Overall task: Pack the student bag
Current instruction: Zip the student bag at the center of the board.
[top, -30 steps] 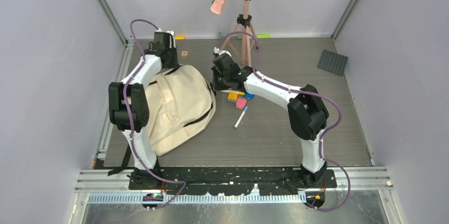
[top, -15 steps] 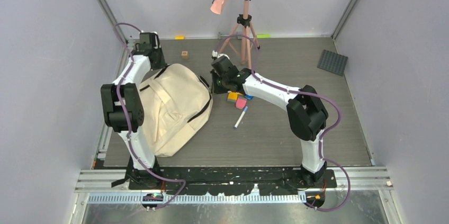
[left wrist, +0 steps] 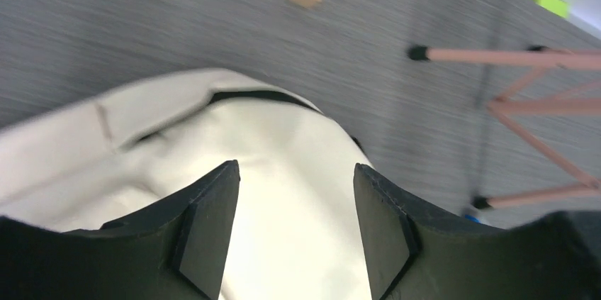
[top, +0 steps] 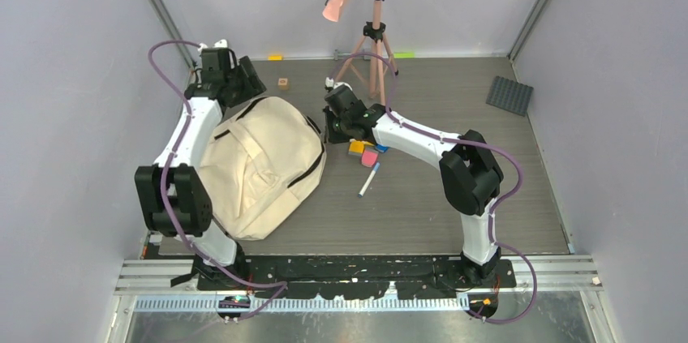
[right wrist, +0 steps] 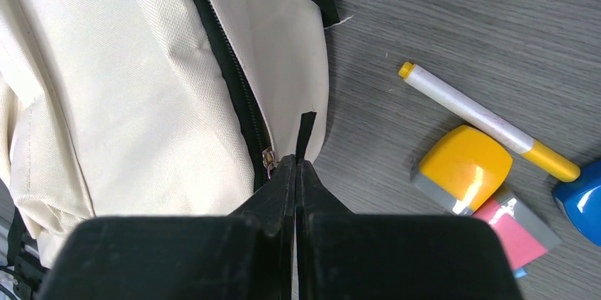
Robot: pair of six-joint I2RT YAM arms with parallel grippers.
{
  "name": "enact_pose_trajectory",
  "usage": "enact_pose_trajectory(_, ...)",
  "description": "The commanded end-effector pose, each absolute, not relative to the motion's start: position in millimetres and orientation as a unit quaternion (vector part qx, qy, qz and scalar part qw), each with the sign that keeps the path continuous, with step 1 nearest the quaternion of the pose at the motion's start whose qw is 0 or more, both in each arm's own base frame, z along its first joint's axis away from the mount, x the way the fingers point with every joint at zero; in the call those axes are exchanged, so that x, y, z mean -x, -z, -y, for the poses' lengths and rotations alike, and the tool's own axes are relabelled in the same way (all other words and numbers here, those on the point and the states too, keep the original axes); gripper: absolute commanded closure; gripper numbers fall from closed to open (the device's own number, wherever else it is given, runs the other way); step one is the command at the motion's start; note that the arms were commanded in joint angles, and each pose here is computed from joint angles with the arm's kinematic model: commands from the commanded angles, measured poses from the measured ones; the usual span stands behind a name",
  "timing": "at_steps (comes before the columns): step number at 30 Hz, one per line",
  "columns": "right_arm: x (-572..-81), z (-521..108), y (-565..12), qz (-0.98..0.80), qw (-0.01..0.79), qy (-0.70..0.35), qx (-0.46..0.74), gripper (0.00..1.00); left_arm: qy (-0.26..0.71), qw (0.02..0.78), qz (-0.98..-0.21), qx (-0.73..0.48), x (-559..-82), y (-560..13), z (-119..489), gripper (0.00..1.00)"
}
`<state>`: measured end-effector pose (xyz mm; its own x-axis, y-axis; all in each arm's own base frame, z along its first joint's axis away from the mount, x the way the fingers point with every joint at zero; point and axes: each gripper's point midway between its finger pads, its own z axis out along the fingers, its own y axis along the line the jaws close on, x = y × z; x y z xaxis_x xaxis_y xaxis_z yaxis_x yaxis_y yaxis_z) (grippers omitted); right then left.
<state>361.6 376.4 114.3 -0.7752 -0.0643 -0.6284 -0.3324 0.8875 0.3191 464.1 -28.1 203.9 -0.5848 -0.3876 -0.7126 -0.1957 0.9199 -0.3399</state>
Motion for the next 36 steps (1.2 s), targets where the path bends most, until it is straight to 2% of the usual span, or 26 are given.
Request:
enact_pose_trajectory(1, -362.1, -383.6, -147.9, -0.904, 0.339, -0.234, 0.116, 0.99, 0.207, 0.406, -0.87, 0.19, -443.6, -213.9, 85.1, 0.37)
enact_pose_trajectory(13, -364.1, -390.5, -151.8, -0.896, 0.347, -0.255, 0.108, 0.99, 0.268, 0.314, -0.875, 0.253, -407.9, -169.4, 156.3, 0.32)
enact_pose_trajectory(24, -362.6, -388.6, -154.8, -0.894, 0.352, -0.258, 0.104, 0.99, 0.265, 0.285, -0.888, 0.247, -416.1, -140.6, 175.4, 0.35)
enact_pose_trajectory(26, -362.8, -387.7, -155.6, -0.894, 0.353, -0.257, 0.103, 0.99, 0.263, 0.278, -0.891, 0.243, -418.9, -135.0, 177.1, 0.41)
enact_pose_trajectory(31, -361.4, -383.6, -158.2, -0.893, 0.357, -0.254, 0.101, 0.99, 0.267, 0.268, -0.894, 0.239, -427.1, -129.0, 183.1, 0.74)
enact_pose_trajectory(36, -357.4, -377.8, -155.9, -0.895, 0.358, -0.245, 0.101, 0.99, 0.268, 0.278, -0.891, 0.238, -441.3, -132.7, 185.5, 0.95)
